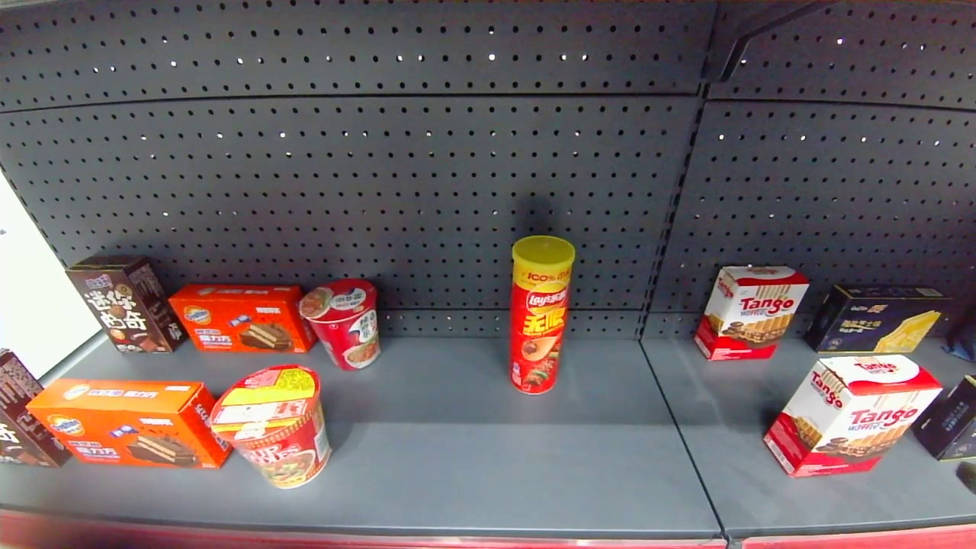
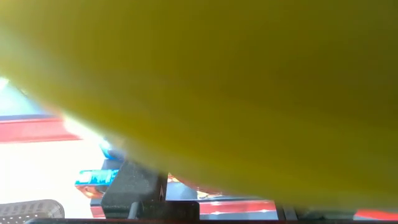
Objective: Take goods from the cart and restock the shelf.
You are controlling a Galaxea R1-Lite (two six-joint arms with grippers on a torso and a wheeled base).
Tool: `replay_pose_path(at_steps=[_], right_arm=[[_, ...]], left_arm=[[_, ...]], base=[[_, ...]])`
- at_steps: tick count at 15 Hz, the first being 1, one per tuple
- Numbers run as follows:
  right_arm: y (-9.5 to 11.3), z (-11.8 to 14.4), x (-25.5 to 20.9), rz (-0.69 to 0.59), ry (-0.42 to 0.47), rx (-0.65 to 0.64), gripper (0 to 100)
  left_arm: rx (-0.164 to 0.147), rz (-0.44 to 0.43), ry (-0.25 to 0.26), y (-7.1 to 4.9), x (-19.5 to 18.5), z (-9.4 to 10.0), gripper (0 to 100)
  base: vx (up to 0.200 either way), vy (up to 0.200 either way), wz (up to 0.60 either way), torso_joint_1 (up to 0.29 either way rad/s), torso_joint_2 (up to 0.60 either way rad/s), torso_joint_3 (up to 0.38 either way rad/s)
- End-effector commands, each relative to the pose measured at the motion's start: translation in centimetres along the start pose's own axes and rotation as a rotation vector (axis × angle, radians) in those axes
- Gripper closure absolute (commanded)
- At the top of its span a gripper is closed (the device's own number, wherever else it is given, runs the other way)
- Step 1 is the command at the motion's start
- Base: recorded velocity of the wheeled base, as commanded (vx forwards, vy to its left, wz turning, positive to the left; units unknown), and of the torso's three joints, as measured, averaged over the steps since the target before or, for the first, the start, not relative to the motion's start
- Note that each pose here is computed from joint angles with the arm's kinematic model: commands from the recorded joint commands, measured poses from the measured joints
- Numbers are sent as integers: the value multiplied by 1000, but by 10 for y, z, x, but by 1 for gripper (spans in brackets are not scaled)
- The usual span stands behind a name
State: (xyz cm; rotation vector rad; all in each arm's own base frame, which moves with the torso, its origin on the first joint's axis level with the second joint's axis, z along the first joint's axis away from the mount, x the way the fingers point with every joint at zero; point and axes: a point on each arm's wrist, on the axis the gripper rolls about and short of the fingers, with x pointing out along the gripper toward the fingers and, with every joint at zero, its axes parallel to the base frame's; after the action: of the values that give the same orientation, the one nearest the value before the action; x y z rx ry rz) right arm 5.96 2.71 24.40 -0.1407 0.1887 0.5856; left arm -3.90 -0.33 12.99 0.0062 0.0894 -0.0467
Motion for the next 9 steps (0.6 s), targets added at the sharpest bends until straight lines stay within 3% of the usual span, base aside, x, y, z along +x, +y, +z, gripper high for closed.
replay_pose_path(at_steps=[1,3,6,9], right_arm=[[2,13,47,84,82,-2,0],[13,32,77,182,55,36,0],[17,52,114,213,18,86,0],[16,48,140,212,60,80,0]], left_arm=[[-19,-55,26,2,3,3,100],[-24,-61,34,3,4,1,100],[-23,-65,26,3,3,4,100],[-47,-65,28,3,3,3,100]], base=[[0,0,0,0,0,0],[0,0,0,0,0,0],[0,0,0,0,0,0],[0,0,0,0,0,0]])
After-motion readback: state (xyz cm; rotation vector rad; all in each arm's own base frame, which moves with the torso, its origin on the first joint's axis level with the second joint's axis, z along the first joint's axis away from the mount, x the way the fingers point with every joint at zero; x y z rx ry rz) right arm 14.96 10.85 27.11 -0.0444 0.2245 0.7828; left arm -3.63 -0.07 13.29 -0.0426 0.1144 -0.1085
